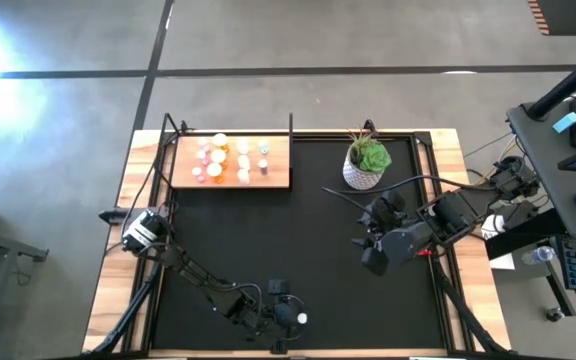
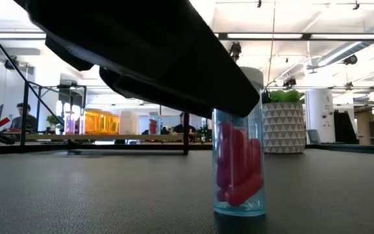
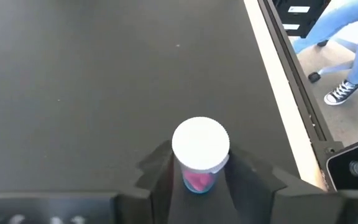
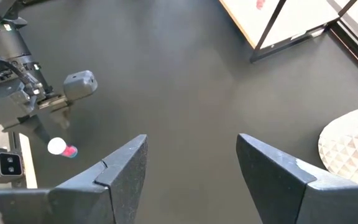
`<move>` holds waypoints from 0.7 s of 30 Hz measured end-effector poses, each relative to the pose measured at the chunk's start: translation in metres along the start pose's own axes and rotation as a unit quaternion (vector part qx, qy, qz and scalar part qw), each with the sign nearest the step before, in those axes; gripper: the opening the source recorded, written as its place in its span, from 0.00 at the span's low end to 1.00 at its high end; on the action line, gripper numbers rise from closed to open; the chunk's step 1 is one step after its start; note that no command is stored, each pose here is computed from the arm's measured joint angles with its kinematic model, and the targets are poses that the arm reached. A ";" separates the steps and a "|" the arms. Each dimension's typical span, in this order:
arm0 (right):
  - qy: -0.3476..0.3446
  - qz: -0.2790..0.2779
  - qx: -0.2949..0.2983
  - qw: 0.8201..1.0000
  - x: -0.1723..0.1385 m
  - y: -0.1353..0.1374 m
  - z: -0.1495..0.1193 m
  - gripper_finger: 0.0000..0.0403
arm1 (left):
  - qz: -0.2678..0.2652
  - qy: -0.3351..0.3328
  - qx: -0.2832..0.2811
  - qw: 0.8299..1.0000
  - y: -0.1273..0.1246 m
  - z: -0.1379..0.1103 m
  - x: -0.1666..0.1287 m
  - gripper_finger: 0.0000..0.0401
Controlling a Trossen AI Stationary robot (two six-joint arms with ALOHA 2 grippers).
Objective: Pick and place medicine bottles onto shelf by color
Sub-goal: Put the blue pill bottle on the shelf aligned with the other blue pill bottle
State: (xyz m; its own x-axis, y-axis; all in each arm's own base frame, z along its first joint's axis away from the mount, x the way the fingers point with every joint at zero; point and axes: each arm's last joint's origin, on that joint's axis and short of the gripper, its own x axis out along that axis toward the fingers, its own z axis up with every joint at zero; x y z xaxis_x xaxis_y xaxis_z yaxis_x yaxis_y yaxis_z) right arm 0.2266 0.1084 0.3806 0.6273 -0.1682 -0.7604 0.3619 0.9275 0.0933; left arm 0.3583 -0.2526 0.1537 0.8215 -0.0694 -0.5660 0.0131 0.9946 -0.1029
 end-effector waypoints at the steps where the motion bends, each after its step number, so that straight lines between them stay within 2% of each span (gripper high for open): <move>1: 0.000 0.000 -0.001 1.000 0.000 0.000 0.000 0.59 | -0.001 0.000 0.000 1.000 0.000 0.000 0.000 0.28; 6: 0.000 0.000 -0.004 1.000 0.000 0.000 0.000 0.59 | -0.002 -0.003 -0.002 1.000 -0.001 0.002 0.000 0.21; 13: 0.001 -0.001 -0.009 1.000 0.000 0.000 0.000 0.59 | -0.002 -0.013 -0.021 1.000 0.001 0.012 -0.004 0.22; 16: 0.002 -0.002 -0.017 1.000 0.000 0.000 -0.001 0.59 | 0.023 -0.033 -0.059 0.997 0.012 0.023 -0.011 0.22; 21: 0.017 -0.017 -0.032 0.999 0.000 -0.004 -0.004 0.59 | 0.102 -0.067 -0.076 0.990 0.037 0.043 -0.024 0.23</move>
State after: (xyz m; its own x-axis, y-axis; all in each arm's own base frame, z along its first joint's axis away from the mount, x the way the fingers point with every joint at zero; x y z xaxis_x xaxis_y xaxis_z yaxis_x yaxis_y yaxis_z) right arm 0.2229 0.1062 0.3779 0.5908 -0.1901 -0.7841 0.3369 0.9412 0.0257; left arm 0.3635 -0.2109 0.1992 0.8663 0.1530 -0.4755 -0.2386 0.9630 -0.1250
